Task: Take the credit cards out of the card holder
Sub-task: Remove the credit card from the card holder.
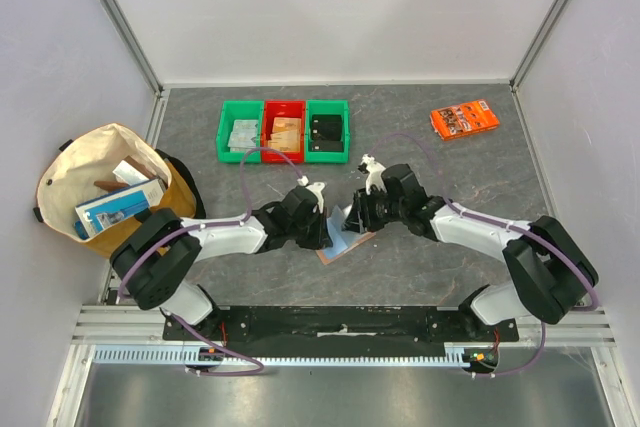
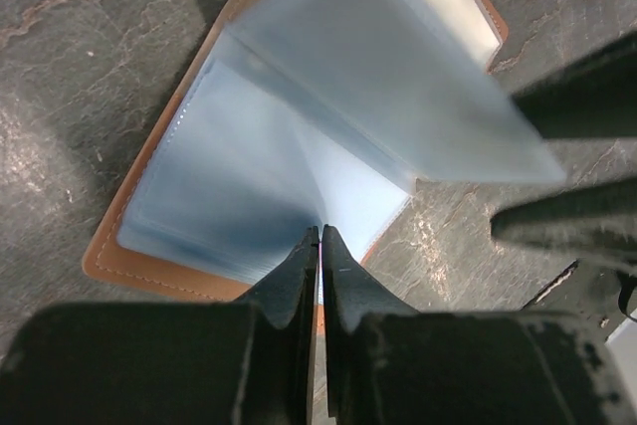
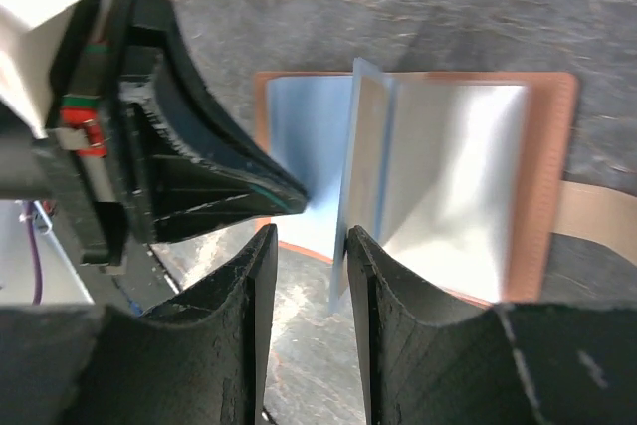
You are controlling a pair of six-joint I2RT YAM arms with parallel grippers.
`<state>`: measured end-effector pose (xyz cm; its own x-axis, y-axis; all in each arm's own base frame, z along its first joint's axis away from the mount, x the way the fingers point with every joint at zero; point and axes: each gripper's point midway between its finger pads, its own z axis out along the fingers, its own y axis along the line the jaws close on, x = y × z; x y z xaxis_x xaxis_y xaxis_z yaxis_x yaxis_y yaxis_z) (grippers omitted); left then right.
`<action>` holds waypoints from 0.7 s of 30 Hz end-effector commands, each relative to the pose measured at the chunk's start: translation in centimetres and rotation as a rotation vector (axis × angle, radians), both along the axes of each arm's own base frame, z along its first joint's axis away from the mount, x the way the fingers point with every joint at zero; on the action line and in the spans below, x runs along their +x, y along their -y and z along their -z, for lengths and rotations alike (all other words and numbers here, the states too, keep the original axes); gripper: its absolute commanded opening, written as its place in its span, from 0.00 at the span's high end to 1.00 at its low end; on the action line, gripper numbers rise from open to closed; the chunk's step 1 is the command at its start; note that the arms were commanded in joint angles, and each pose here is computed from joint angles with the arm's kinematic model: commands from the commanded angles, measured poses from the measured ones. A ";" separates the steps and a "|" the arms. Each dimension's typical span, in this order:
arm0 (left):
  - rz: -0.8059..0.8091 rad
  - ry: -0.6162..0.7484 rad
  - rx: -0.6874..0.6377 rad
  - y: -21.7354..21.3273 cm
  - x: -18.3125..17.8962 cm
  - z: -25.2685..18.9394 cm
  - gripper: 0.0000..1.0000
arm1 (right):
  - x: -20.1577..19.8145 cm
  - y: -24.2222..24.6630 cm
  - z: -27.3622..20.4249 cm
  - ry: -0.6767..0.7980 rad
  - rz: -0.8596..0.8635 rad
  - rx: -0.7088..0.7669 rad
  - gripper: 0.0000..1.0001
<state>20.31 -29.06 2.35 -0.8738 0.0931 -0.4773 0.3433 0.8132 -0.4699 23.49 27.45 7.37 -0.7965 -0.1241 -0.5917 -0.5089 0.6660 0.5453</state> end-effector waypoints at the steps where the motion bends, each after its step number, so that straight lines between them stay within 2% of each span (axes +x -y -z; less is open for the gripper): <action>1: -0.059 0.005 -0.038 -0.4 -0.3 -0.7 0.89 | -0.9 -2.7 -2.6 0.019 -0.079 0.077 0.58; 12: -0.255 0.151 -0.117 -4.2 0.3 -4.8 0.78 | -3.1 -4.9 -1.5 -0.017 -0.166 0.068 0.55; 21: -0.229 0.185 -0.190 -2.8 0.8 -7.3 0.77 | -0.9 -3.5 -1.7 0.053 -0.106 -0.006 0.53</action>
<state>20.28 -24.96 8.41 -0.7686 -0.1684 -0.6172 0.2529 0.8062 -0.5349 20.61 31.12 7.55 -0.7822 -0.2327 -0.5780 -0.5852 0.5926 0.5535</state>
